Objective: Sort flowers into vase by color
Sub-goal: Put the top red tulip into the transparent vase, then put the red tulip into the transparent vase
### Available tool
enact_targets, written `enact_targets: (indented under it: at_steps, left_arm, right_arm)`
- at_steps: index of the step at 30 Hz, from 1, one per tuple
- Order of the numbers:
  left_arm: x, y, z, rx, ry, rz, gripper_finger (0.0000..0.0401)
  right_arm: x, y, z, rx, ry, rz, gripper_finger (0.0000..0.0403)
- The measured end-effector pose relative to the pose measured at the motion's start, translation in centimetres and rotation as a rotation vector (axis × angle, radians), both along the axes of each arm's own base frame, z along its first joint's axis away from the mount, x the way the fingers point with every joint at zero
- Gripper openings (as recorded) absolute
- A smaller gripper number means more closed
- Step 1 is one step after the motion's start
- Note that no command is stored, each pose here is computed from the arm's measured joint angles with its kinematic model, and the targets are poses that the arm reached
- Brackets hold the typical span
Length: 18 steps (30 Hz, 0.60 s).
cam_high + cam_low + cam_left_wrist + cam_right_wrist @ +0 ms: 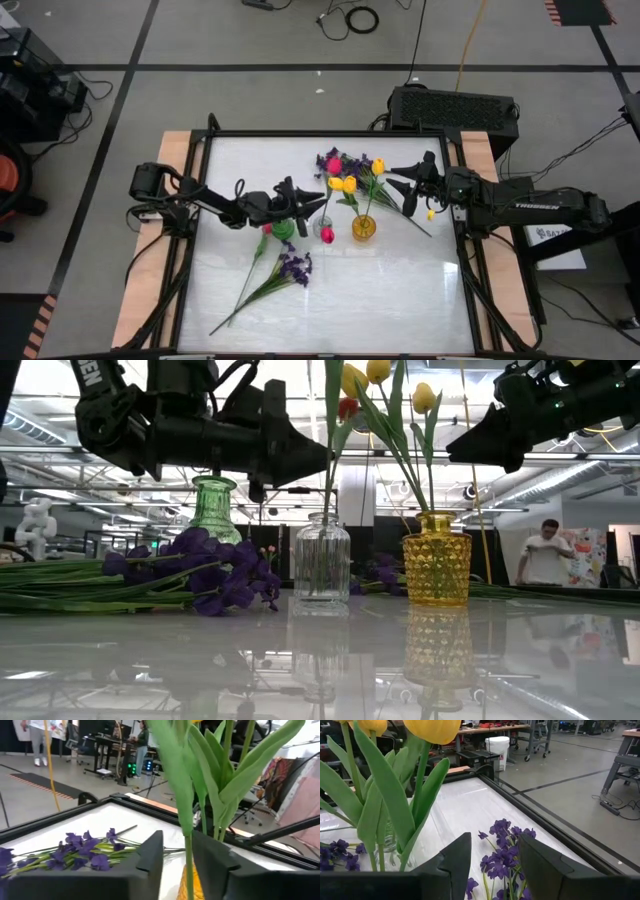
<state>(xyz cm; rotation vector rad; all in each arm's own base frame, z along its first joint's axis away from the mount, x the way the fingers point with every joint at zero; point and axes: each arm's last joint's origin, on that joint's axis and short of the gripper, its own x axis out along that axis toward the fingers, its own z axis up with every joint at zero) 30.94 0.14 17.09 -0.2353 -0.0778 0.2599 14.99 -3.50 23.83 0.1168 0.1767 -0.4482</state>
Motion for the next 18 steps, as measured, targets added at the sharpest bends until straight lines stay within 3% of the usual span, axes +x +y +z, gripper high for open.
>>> enact_targets:
  at_steps: [4,9,18]
  left_arm:
    - [-0.2,0.0,0.5,0.005,-0.006,0.004,0.0147]
    - [-1.0,0.1,2.3,0.006,0.029,0.006,0.0159]
    - [-5.8,0.3,7.8,0.001,0.111,0.044,0.0160]
  right_arm:
    - [0.0,0.0,0.0,0.000,0.000,0.000,0.0155]
    - [0.0,0.0,0.0,-0.007,0.004,0.001,0.0155]
    - [0.0,0.0,0.0,-0.017,0.008,0.004,0.0155]
